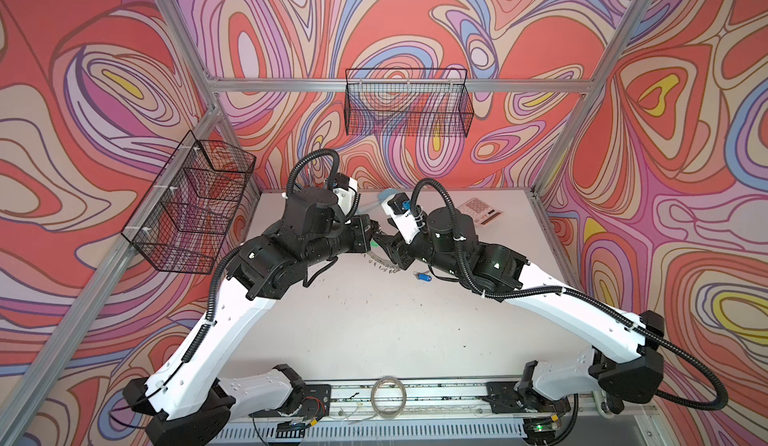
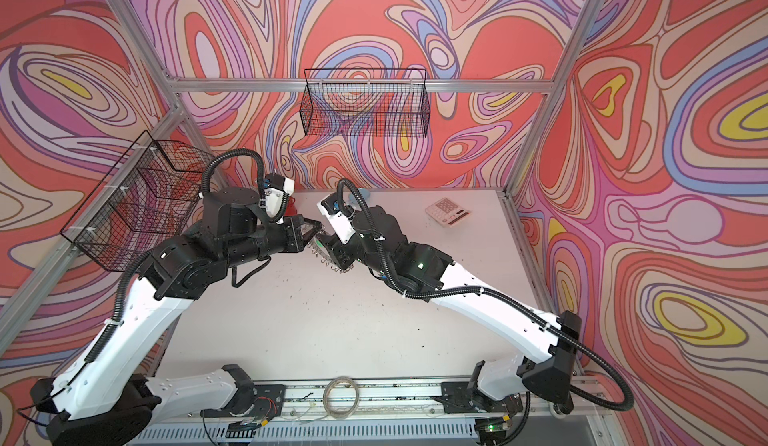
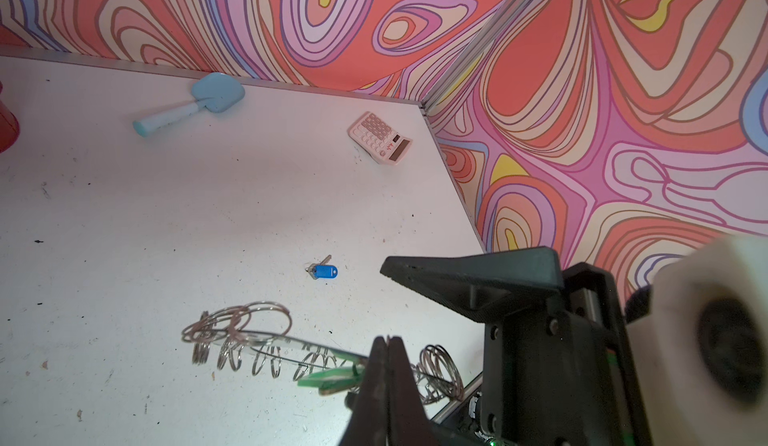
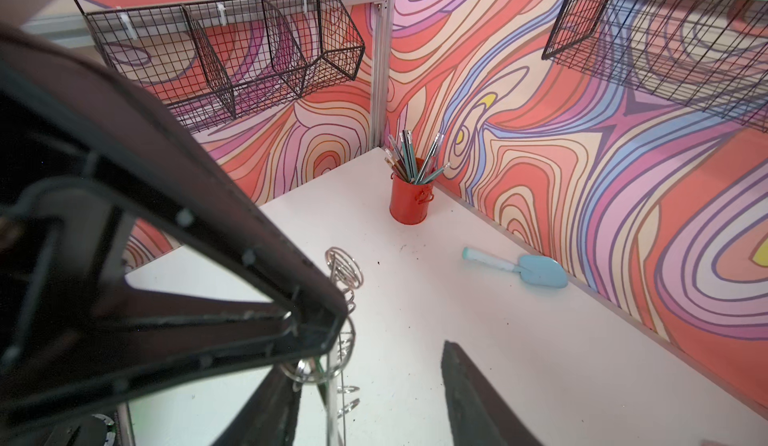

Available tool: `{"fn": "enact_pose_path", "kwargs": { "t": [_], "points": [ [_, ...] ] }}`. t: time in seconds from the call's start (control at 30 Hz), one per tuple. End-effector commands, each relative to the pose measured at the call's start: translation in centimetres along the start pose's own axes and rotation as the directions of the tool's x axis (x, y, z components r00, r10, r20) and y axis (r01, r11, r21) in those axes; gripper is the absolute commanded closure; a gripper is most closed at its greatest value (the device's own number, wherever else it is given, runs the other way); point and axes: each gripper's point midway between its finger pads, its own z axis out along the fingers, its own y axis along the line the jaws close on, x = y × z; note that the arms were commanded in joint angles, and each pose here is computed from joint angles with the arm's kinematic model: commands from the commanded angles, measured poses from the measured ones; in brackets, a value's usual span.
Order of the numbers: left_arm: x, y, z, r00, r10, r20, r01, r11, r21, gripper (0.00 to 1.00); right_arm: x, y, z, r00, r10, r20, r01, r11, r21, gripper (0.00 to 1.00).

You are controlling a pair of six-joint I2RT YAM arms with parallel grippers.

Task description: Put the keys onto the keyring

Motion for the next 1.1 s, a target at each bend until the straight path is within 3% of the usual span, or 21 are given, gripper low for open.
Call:
{"fn": "enact_pose_path", "kwargs": {
  "t": [0.0,0.2,0.4,0.57,0.63,0.67,0.93,1.07],
  "points": [
    [-0.1,-0.1,-0.8,1.000,-0.003,0.018,0.002,1.000,0.010,1.00,-0.3,-0.8,-1.1,1.000,0.000,0.012,0.000,0.999,0.032,0.54],
    [0.1,0.0,-0.9,1.000,0.004,0.011,-0.004,1.000,0.009,1.00,-0.2,-0.9,-1.1,1.000,-0.007,0.002,0.007,0.999,0.041,0.60],
    [0.4,-0.4,-0.6,1.000,0.006,-0.001,-0.006,0.999,0.033,1.00,-0.1,-1.0,-1.3,1.000,-0.006,0.004,0.006,0.999,0.042,0.77],
    [0.7,-1.0,-0.5,0.999,0.028,-0.027,-0.026,0.997,0.067,1.00,0.0,-1.0,-1.2,1.000,-0.003,0.014,0.002,0.999,0.044,0.81],
    [0.9,-1.4,-0.5,0.998,0.042,-0.046,-0.039,0.996,0.082,1.00,0.1,-0.9,-1.1,1.000,-0.003,0.011,0.003,0.999,0.038,0.88],
    [0.9,-1.6,-0.6,0.997,0.053,-0.054,-0.048,0.995,0.086,1.00,0.3,-0.9,-1.0,1.000,-0.004,0.006,0.004,0.999,0.038,1.00],
    [0.5,-1.9,-1.3,0.991,0.118,-0.059,-0.113,0.990,0.084,0.99,0.2,-0.7,-1.1,1.000,0.018,0.013,-0.019,1.000,0.024,1.00],
    [0.3,-2.5,-1.9,0.990,0.137,-0.042,-0.131,0.985,0.116,0.88,0.1,-0.2,-1.4,0.999,0.043,0.024,-0.042,0.999,-0.008,1.00]
  ]
}}
